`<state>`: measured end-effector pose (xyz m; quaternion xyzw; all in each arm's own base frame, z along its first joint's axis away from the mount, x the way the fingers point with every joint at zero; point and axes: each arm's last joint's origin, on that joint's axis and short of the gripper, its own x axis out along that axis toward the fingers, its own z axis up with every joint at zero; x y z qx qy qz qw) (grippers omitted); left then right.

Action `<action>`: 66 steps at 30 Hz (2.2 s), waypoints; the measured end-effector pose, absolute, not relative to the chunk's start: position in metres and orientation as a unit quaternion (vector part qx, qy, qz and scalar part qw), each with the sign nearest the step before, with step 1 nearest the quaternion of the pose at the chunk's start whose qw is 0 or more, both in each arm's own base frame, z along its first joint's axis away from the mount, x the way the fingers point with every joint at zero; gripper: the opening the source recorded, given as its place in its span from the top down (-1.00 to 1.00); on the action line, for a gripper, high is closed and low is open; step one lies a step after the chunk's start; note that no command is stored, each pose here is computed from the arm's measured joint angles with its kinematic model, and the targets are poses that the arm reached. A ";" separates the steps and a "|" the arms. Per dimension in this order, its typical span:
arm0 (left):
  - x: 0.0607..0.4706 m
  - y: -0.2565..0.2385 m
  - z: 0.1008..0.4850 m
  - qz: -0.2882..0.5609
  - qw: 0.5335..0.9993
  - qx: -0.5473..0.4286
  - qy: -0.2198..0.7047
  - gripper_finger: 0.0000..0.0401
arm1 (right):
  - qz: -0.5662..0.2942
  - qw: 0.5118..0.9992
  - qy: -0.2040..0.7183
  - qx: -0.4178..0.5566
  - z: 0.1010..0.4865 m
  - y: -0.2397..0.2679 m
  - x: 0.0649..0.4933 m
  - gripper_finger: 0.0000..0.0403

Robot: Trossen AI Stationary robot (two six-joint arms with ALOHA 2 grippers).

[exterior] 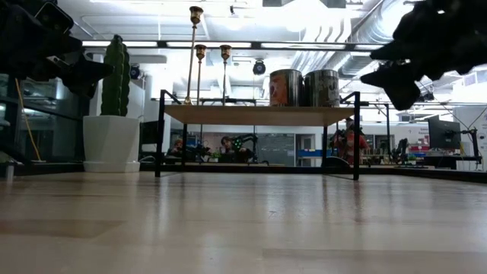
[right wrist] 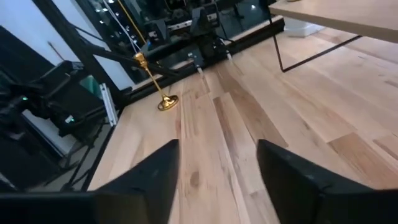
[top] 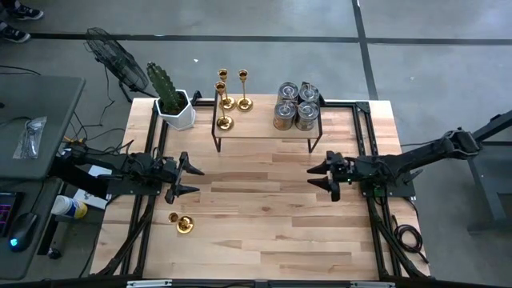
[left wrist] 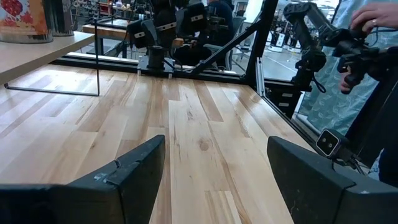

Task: Pick & Place candle stick holders
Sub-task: Align the gold candle holder with the other gold candle holder on the shelf

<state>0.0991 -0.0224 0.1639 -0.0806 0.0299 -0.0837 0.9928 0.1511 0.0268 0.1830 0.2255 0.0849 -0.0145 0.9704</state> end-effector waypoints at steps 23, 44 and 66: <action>0.099 -0.022 0.164 -0.084 0.993 -0.081 0.030 -0.38 | 0.061 0.988 0.043 0.133 0.162 0.017 0.119 0.98; 0.099 -0.022 0.164 -0.083 0.993 -0.081 0.030 -0.38 | 0.057 0.993 -0.007 0.103 0.168 0.010 0.097 0.98; 0.099 -0.022 0.164 -0.084 0.993 -0.081 0.030 -0.38 | 0.051 0.993 -0.005 0.106 0.168 0.009 0.098 0.98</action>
